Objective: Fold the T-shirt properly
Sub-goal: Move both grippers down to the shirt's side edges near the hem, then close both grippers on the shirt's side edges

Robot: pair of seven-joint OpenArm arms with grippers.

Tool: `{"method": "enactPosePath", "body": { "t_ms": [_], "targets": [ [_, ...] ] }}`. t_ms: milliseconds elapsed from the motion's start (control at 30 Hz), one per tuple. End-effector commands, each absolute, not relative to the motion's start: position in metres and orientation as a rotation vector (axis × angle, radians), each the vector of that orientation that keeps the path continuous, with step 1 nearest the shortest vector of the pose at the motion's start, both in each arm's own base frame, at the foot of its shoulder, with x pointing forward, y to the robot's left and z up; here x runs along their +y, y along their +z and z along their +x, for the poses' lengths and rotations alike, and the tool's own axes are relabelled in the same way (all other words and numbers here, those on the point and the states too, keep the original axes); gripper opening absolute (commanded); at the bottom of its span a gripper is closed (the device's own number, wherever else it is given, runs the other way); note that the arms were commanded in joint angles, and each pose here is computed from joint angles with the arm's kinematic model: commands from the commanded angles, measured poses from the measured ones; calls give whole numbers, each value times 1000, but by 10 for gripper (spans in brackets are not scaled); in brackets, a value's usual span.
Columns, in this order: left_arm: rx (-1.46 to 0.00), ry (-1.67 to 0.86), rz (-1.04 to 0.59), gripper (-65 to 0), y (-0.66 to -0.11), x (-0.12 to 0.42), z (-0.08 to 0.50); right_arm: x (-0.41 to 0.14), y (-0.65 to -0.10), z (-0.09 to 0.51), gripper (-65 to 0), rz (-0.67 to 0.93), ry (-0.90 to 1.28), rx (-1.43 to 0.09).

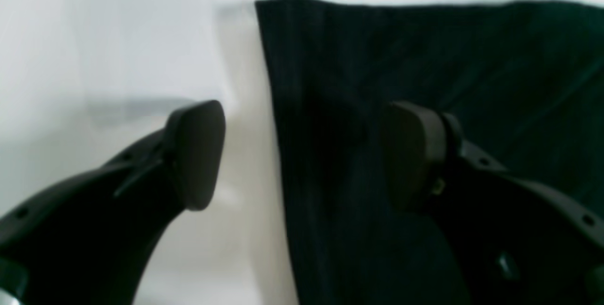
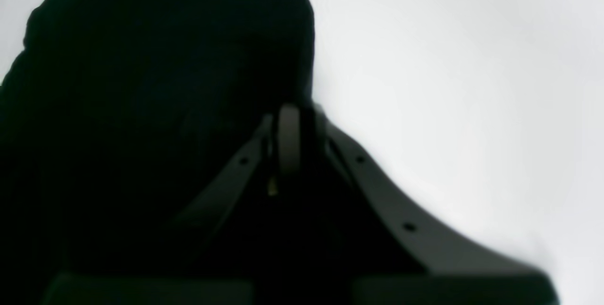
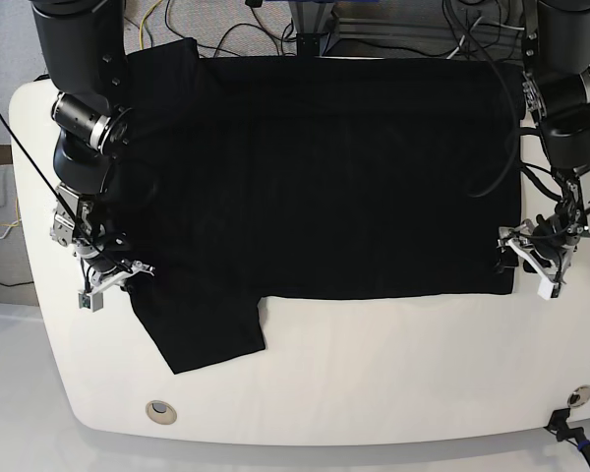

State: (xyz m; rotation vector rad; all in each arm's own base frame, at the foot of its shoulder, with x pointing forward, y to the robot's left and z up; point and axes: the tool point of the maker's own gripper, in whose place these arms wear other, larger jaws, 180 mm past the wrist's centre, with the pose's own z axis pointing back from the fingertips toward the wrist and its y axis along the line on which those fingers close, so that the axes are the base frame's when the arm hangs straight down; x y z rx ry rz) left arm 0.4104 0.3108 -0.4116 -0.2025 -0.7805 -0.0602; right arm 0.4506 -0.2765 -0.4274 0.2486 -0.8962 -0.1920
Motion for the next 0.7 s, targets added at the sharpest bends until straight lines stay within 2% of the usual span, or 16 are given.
{"method": "enactPosePath", "body": {
  "t_ms": [0,300,467,533,600,667],
  "targets": [
    [-802,-34,-208,-162,-406,318,416,-279,-425,452,-650,240,-171,-875],
    [-776,-67,-277,-162,-424,274,418,-279,-426,451,-650,242,-173,-873],
    [-774,-71,-286,-174,-425,268,419,-279,-434,443,-650,240,-174,-856],
    [-774,-71,-286,-231,-425,268,419,-279,-434,443,-650,240,-175,-856],
    [-774,-71,-286,-349,-425,268,419,-279,-434,443,-650,240,-175,-856],
    [-775,-72,-286,-503,-425,268,419,-279,-434,443,-650,240,-175,-858]
  ]
}}
